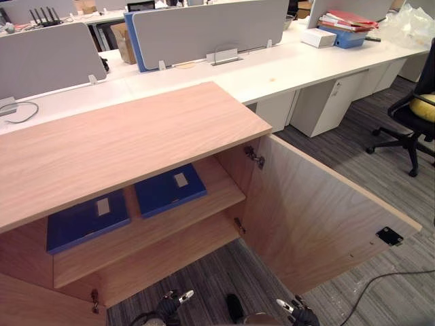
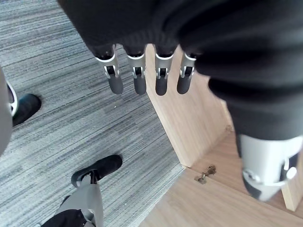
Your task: Walk over to the cabinet, pick up the folder, carry it to the office cabinet, place the folder inside the office cabinet, then close the office cabinet door
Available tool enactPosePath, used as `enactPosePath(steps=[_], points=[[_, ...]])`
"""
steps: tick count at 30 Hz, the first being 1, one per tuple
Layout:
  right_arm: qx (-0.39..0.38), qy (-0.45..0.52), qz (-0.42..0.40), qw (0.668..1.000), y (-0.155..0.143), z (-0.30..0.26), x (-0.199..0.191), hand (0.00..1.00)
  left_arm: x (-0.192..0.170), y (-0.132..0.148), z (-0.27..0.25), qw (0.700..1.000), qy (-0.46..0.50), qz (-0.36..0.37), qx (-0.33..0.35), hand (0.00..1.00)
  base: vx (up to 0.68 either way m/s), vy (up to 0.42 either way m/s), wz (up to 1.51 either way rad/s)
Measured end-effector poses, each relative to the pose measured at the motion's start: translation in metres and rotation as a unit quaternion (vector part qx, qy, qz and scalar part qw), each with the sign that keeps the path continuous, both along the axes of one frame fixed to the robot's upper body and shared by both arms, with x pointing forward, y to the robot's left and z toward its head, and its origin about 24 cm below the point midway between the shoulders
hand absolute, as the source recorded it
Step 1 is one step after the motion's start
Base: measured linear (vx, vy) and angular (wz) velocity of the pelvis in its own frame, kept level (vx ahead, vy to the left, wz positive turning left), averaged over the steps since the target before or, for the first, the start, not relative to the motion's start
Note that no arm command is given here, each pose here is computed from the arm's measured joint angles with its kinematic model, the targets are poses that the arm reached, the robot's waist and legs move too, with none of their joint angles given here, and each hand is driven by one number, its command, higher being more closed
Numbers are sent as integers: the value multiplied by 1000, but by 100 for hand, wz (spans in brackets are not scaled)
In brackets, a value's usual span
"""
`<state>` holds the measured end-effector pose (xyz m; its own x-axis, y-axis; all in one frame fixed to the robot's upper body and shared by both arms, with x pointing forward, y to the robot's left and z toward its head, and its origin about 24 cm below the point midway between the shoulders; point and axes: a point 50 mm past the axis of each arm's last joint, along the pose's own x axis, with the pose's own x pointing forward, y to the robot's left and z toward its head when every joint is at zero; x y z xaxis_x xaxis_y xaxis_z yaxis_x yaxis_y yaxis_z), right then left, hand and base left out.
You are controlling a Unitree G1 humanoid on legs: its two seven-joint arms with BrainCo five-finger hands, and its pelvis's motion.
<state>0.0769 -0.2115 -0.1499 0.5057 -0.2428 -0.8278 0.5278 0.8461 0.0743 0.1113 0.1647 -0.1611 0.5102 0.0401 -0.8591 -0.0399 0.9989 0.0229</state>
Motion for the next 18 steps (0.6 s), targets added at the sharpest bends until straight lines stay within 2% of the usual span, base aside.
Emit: enactPosePath(steps=[3,6,11,16,18], points=[[-15,-18,-66,998,-7,7,-4,0,0,4,0,1000,0,3,4,0,50,58,-8],[-56,-74,-135,986,-27,28,0,0,-4,7,0,1000,3,16,4,0,1,45,-22],[-173,-165,-248,939,-75,81,-1,0,-3,1,3,997,-22,68,-19,0,-47,22,-21],[-227,-184,-312,904,-98,101,-6,0,-19,17,3,993,-18,118,-13,0,72,-55,-38],[-218,-214,-316,898,-98,107,20,0,-31,26,-1,989,8,149,-10,0,166,-195,-102]])
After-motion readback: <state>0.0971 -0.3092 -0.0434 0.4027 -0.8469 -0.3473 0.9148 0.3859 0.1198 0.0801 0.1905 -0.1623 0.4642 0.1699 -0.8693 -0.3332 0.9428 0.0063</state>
